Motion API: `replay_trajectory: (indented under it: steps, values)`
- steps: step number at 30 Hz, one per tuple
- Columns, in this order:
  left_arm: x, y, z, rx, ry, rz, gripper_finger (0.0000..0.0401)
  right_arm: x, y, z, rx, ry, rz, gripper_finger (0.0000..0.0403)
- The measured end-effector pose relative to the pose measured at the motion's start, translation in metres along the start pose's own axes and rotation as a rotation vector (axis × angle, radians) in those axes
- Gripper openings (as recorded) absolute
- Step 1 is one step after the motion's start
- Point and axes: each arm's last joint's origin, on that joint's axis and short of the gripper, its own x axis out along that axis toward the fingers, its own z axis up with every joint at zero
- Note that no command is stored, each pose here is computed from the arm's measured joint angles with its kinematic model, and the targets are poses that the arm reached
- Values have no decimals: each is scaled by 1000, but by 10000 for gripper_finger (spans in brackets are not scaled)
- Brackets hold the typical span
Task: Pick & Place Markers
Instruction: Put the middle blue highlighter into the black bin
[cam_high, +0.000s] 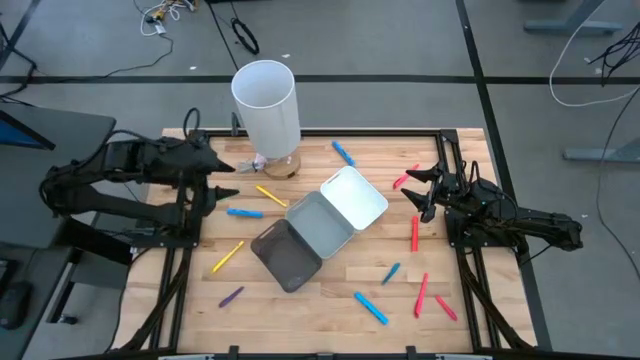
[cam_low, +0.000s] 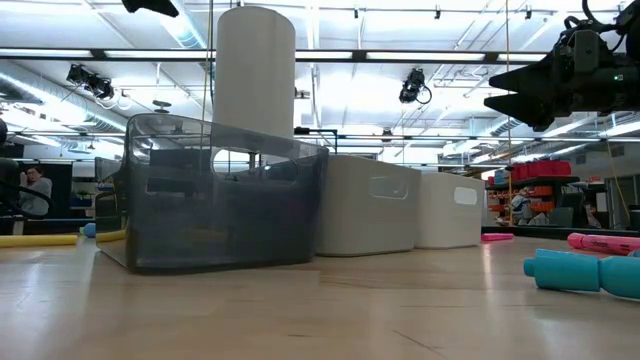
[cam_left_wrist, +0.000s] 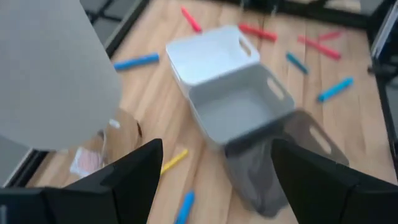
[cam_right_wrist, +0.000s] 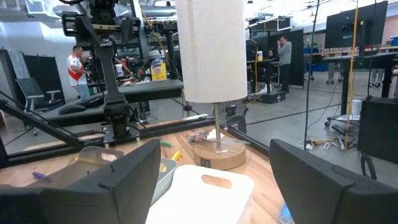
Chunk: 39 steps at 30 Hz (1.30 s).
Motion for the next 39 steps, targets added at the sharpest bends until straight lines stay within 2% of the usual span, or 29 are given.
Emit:
replay_trajectory:
  steps: [9,14,24,36,39]
  values:
    - [7,-3,8,55,215,16,305,0,0,0,0,0,0,302]
    - [18,-5,9,119,324,24,305,0,0,0,0,0,0,302]
    - [45,-8,6,153,532,50,305,0,0,0,0,0,0,302]
    - [58,-16,2,245,660,18,305,0,0,0,0,0,-1,302]
    - [61,-11,3,246,677,3,305,0,0,0,1,-5,0,302]
